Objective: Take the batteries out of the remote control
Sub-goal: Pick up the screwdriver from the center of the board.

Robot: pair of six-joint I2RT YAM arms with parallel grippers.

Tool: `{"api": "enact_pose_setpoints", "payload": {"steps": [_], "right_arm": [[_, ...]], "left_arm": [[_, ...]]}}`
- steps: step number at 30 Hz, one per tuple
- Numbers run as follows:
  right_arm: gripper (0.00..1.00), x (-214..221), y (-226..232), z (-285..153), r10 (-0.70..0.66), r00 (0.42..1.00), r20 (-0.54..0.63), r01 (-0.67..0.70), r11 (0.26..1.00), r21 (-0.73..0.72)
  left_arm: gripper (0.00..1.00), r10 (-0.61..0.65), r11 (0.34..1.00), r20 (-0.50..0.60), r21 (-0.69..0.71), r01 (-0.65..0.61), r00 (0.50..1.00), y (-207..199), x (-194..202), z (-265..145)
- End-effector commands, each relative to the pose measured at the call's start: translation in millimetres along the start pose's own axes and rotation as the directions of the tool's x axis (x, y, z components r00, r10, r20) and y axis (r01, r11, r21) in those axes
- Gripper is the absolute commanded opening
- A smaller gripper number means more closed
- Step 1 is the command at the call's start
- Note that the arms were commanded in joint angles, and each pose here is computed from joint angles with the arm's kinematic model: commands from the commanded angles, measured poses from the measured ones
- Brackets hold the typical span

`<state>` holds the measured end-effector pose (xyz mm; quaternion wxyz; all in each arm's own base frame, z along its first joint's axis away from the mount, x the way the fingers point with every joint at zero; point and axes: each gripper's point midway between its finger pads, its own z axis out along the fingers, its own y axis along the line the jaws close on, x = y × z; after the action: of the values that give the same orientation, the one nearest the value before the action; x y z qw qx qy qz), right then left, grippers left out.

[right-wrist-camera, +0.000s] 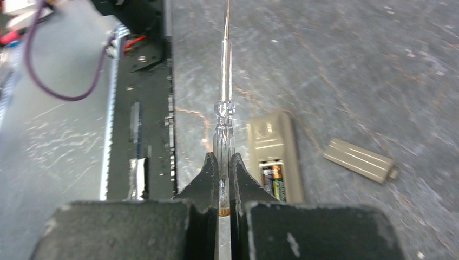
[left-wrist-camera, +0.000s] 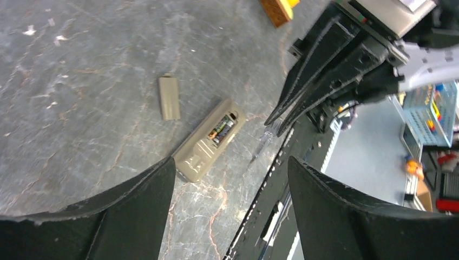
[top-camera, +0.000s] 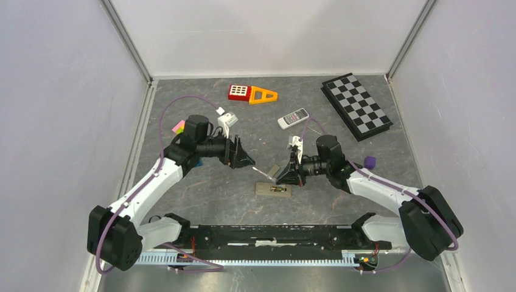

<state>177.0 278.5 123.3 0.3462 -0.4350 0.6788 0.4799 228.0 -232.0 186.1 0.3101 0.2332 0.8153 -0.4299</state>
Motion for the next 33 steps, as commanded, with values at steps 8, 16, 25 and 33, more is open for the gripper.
{"api": "enact_pose_setpoints", "payload": {"steps": [8, 16, 25, 33], "right_arm": [[0.0, -17, 45, -8, -0.002, 1.0, 0.028, 0.01, 0.956, -0.292], [0.0, -23, 47, -9, 0.008, 1.0, 0.028, 0.001, 0.953, -0.303], [0.0, -24, 41, -5, 0.031, 0.999, 0.021, -0.024, 0.96, -0.28], [0.0, -23, 39, -5, 0.044, 0.999, 0.016, -0.039, 0.962, -0.272]], "left_arm": [[0.76, 0.265, 0.858, 0.051, 0.443, -0.259, 0.963, -75, 14, -28], [0.58, 0.27, 0.857, -0.008, 0.457, -0.237, 0.963, -69, 29, -22], [0.52, 0.291, 0.863, -0.03, 0.44, -0.249, 0.956, -70, 34, -13], [0.52, 0.287, 0.871, -0.021, 0.422, -0.252, 0.958, -67, 39, -8]]}}
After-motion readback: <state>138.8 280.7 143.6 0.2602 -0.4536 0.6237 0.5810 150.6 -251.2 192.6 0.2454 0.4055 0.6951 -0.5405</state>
